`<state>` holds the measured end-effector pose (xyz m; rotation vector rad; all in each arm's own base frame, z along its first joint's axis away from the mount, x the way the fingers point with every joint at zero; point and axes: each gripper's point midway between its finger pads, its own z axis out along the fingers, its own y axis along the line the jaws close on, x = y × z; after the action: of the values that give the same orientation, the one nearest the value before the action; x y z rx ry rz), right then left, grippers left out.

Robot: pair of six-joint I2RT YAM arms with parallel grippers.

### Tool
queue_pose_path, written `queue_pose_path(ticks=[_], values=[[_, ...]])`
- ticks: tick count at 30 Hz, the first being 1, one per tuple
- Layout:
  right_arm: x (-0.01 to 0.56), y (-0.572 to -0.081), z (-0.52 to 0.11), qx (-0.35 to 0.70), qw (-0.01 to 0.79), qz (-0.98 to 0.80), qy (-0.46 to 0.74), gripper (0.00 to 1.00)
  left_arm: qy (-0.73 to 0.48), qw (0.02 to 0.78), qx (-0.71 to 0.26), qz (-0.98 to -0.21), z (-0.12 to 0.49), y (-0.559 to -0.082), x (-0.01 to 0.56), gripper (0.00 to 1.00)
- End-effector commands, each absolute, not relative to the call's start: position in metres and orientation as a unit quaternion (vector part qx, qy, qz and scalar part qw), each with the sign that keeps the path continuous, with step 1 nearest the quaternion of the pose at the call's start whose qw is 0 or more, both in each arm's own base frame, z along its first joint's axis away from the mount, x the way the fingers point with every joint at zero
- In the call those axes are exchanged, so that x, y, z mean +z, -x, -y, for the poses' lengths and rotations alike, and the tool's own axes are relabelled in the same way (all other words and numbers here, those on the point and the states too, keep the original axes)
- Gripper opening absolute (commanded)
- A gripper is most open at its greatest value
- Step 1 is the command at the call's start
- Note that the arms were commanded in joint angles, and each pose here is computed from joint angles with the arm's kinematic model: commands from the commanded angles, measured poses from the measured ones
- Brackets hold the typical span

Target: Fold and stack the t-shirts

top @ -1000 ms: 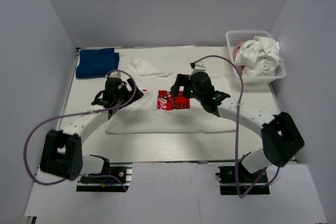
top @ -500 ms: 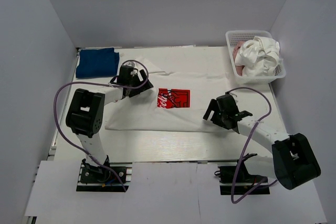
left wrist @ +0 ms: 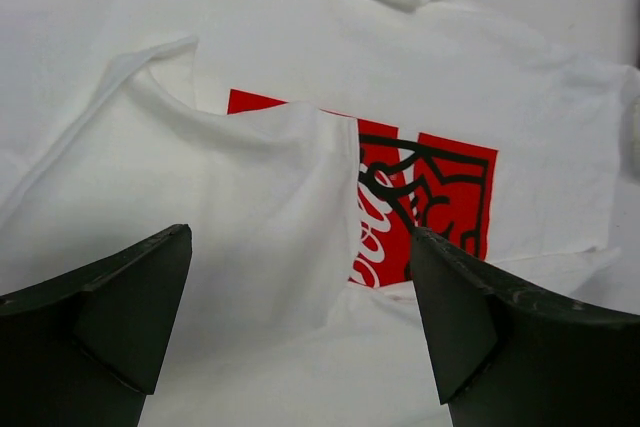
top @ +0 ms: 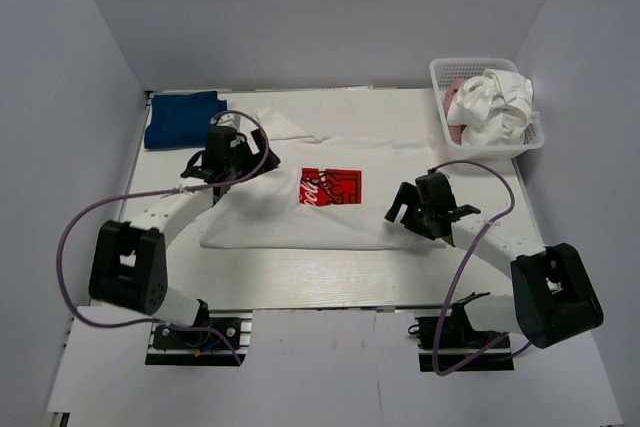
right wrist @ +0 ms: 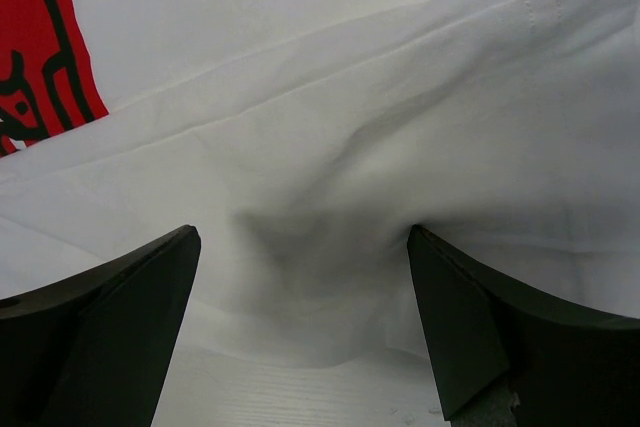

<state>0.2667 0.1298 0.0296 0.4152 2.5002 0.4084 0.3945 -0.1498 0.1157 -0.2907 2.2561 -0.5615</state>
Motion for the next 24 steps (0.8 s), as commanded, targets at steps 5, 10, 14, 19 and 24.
queue_pose_path(ticks=[5,10,14,19,24], values=[[0.004,-0.227,-0.121,0.124,0.202,-0.959,-0.156,0.9,0.166,0.353,-0.162,-0.907,0.11,-0.323,0.072,1.0],[-0.006,-0.192,-0.096,0.074,0.164,-0.964,-0.196,0.9,0.212,0.297,-0.087,-0.927,0.081,-0.28,0.028,1.0],[-0.003,-0.183,-0.088,0.075,0.175,-0.958,-0.213,0.9,0.239,0.264,-0.048,-0.933,0.066,-0.255,0.009,1.0],[0.0,-0.174,-0.088,0.09,0.169,-0.959,-0.209,0.9,0.286,0.201,-0.024,-0.937,0.063,-0.23,0.009,1.0],[0.001,-0.164,-0.092,0.105,0.157,-0.962,-0.195,0.9,0.309,0.15,-0.019,-0.939,0.063,-0.198,0.012,1.0]])
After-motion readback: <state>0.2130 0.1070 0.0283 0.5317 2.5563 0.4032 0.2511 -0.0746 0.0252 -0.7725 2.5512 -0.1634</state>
